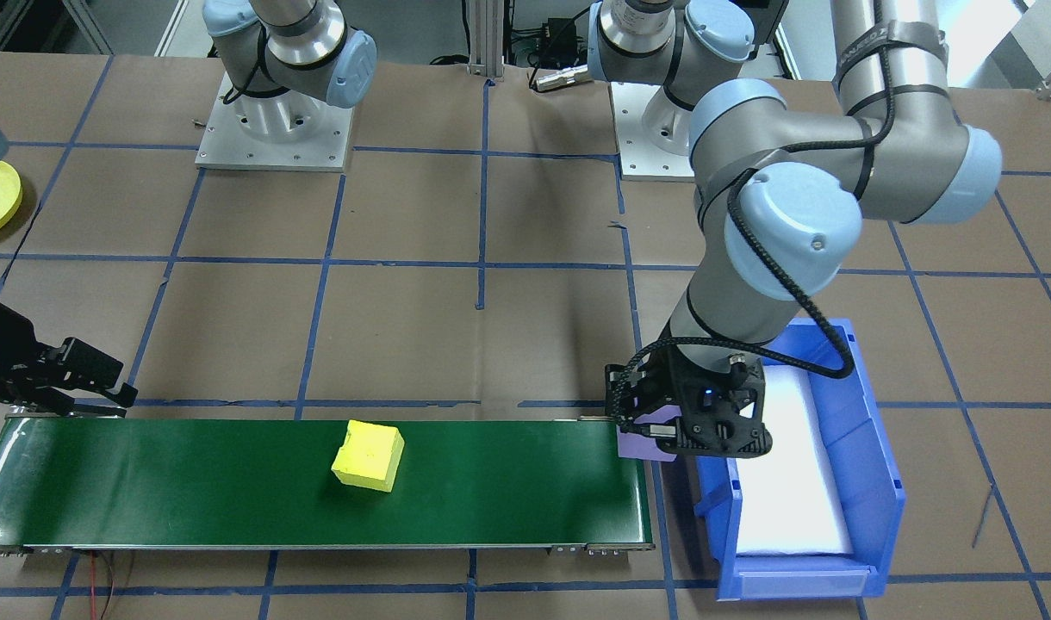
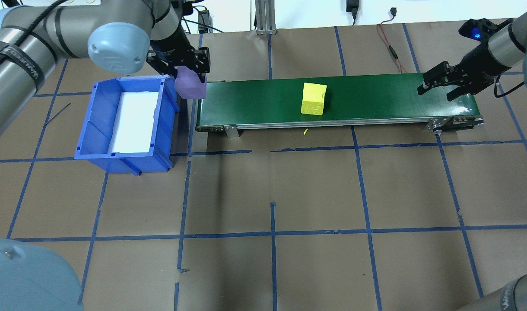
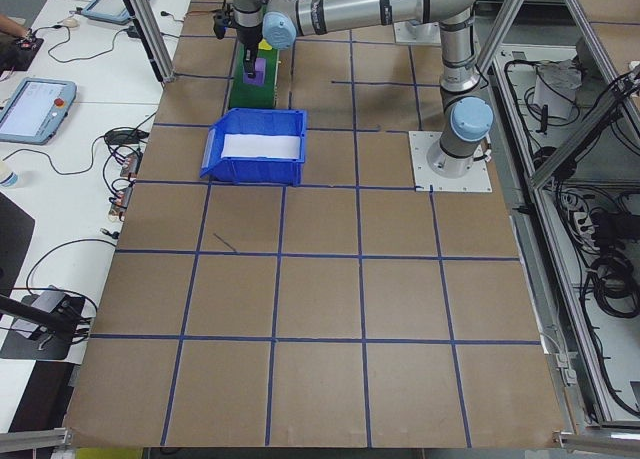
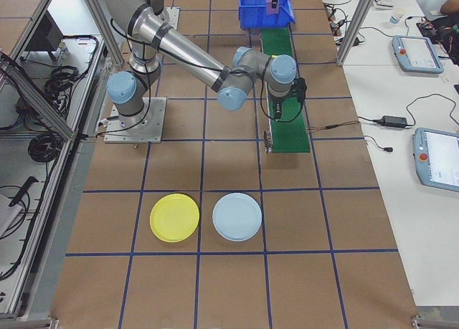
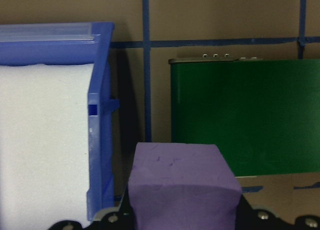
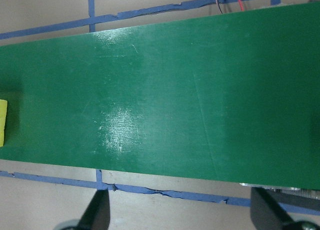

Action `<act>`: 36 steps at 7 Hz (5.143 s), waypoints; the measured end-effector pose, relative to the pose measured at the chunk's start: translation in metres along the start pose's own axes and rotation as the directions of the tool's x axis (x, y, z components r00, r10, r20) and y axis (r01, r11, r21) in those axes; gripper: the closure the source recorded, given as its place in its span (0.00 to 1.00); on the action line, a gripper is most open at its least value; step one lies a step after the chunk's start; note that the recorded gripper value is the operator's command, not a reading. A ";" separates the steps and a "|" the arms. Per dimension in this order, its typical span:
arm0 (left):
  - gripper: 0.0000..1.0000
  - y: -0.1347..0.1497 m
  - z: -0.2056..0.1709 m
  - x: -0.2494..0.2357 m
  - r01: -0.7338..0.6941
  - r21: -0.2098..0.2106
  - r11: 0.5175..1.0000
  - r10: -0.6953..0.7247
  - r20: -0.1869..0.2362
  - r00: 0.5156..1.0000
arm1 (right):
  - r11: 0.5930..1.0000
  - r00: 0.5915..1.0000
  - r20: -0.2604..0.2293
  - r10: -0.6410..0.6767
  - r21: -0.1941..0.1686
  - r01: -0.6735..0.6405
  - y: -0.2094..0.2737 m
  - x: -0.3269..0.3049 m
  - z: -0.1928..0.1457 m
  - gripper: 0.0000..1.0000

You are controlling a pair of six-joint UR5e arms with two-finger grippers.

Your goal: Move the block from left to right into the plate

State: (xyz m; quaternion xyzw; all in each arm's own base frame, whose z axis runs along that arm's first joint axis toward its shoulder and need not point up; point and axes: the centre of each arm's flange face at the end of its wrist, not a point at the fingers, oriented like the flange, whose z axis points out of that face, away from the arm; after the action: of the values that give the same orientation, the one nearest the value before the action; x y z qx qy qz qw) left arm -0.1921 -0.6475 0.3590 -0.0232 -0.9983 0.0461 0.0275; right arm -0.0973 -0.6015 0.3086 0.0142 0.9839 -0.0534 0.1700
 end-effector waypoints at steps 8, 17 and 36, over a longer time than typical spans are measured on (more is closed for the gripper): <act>0.00 -0.002 0.071 0.021 -0.018 0.034 0.999 0.020 -0.084 0.996 | 0.996 0.993 0.075 0.087 -0.018 -0.086 -0.036 0.009 0.023 0.00; 0.00 0.140 -0.169 -0.070 -0.002 -0.087 0.996 0.006 0.051 0.999 | 0.996 0.990 0.118 0.084 -0.036 -0.080 -0.038 -0.060 0.038 0.00; 0.00 0.143 -0.147 -0.070 -0.021 -0.162 0.986 0.027 0.031 0.999 | 0.982 0.973 -0.175 0.151 -0.085 -0.168 -0.009 -0.003 -0.022 0.78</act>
State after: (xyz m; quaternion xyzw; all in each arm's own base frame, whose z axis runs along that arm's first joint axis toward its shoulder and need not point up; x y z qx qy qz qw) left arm -0.1080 -0.4957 0.4882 -0.0366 -0.9987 -0.0345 0.0085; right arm -0.1021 -0.6080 0.3306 0.0893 0.9918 0.0106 0.0910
